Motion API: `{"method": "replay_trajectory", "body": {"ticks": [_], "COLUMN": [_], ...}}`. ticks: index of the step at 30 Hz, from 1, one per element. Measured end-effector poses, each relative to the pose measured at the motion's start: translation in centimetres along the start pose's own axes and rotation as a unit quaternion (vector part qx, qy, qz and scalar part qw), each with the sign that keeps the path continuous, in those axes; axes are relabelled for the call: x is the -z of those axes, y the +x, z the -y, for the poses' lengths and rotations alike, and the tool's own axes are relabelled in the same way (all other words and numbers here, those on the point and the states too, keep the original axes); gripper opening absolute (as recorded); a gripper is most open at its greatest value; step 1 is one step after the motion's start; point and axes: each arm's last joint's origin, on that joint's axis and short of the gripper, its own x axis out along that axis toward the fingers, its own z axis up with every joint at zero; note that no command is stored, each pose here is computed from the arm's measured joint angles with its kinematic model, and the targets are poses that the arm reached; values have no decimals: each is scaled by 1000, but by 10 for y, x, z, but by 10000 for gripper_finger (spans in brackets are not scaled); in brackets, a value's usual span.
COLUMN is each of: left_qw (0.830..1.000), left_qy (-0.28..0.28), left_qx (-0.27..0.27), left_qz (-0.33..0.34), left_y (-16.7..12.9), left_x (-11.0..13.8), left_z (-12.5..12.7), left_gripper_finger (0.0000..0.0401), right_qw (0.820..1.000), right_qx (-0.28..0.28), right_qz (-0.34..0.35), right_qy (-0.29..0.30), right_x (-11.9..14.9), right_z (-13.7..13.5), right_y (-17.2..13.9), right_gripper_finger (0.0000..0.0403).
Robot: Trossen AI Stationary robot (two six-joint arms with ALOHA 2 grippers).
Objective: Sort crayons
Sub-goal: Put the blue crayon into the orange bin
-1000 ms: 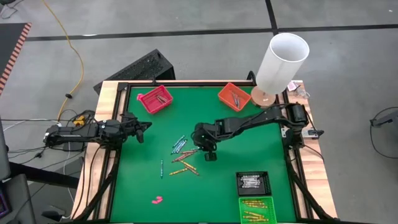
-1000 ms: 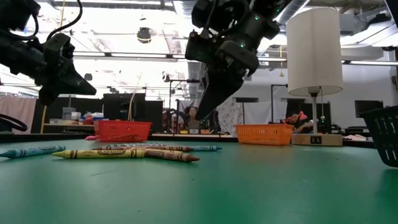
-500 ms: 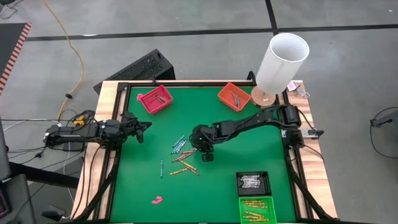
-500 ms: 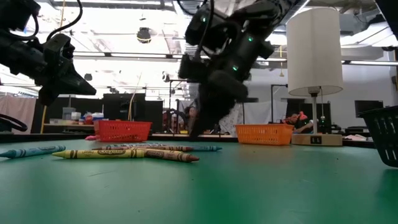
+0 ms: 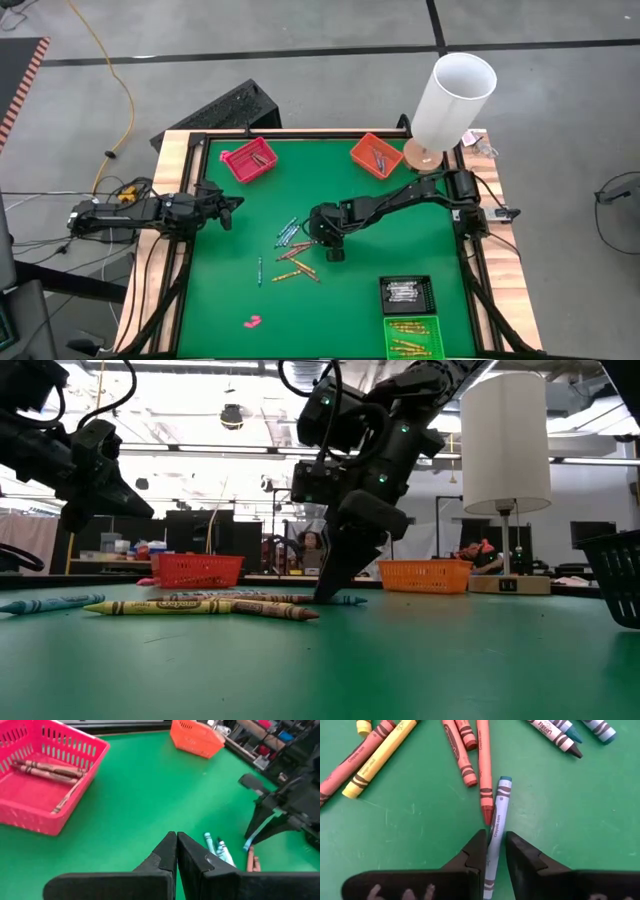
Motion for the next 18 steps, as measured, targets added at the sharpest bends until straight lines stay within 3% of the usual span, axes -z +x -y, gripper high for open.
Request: {"method": "replay_trajectory", "body": {"ticks": [11, 18], "left_qw": [1000, 1000], "left_qy": [0, -1], "left_qx": [0, 0], "left_qz": [1, 1], "left_y": [0, 0], "left_x": [0, 0], "left_z": [0, 0], "left_gripper_finger": [0, 0], "right_qw": [999, 998], "right_qx": [19, 21], "right_qz": [-24, -7], "right_qy": [42, 66], "right_x": [5, 1], "right_z": [1, 4], "right_y": [1, -7], "right_gripper_finger": [8, 4]}}
